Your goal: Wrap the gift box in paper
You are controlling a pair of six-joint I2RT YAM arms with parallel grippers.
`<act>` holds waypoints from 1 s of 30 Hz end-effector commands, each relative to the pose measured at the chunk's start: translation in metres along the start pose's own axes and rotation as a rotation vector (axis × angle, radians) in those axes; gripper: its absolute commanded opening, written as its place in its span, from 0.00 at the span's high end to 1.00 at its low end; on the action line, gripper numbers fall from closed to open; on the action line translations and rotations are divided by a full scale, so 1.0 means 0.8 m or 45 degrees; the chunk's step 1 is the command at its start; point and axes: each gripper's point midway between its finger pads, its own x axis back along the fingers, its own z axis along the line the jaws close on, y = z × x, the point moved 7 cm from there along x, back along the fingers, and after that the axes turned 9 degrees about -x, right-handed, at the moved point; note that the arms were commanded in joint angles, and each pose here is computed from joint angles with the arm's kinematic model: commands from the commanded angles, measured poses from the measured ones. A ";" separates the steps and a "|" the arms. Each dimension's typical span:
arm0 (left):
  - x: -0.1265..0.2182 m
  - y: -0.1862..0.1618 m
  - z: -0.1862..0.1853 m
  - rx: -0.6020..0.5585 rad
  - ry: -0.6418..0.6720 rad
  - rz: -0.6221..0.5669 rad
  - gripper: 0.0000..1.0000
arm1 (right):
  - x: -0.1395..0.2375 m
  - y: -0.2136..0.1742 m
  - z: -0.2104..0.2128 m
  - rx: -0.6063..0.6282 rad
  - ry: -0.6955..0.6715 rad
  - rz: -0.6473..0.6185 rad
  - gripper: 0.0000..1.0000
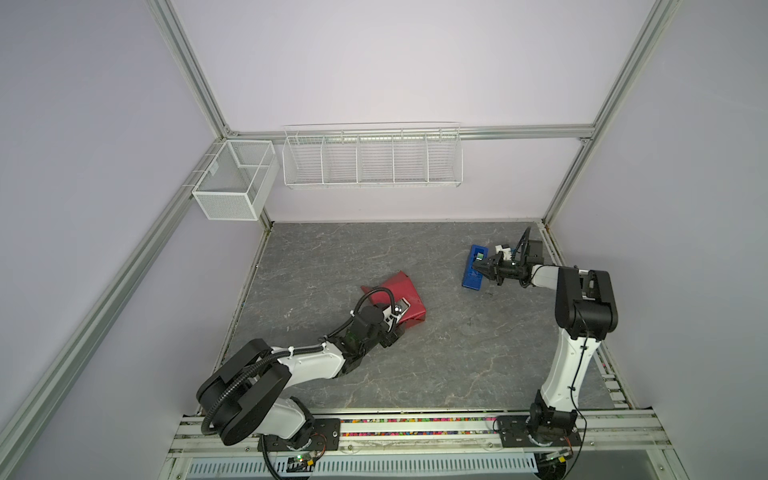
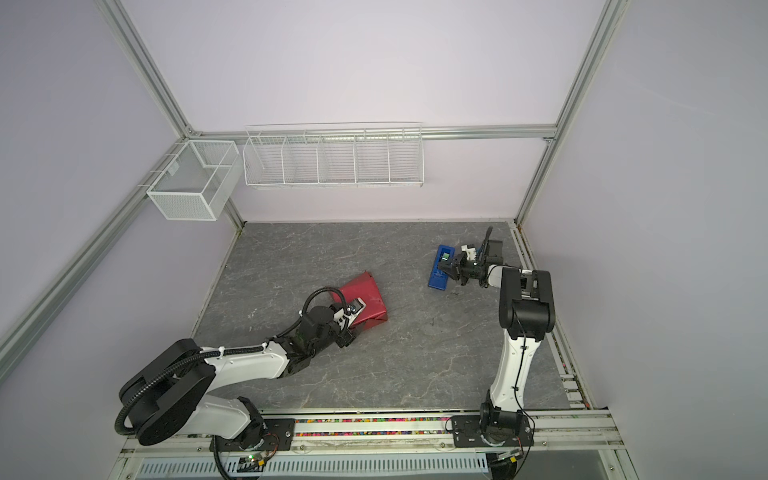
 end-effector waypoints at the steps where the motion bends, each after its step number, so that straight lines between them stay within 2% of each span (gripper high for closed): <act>1: -0.002 -0.005 -0.004 0.003 -0.002 0.014 0.29 | 0.000 -0.001 -0.011 -0.094 -0.009 -0.006 0.88; 5: -0.003 -0.005 -0.003 0.003 0.001 0.014 0.29 | 0.005 -0.004 -0.005 -0.088 -0.009 -0.015 0.93; 14: -0.001 -0.005 -0.002 0.009 0.017 0.012 0.29 | 0.014 -0.023 0.025 -0.030 0.017 -0.006 0.93; 30: 0.003 -0.004 0.000 0.018 0.031 0.003 0.29 | 0.027 -0.114 0.043 0.050 -0.042 0.065 0.93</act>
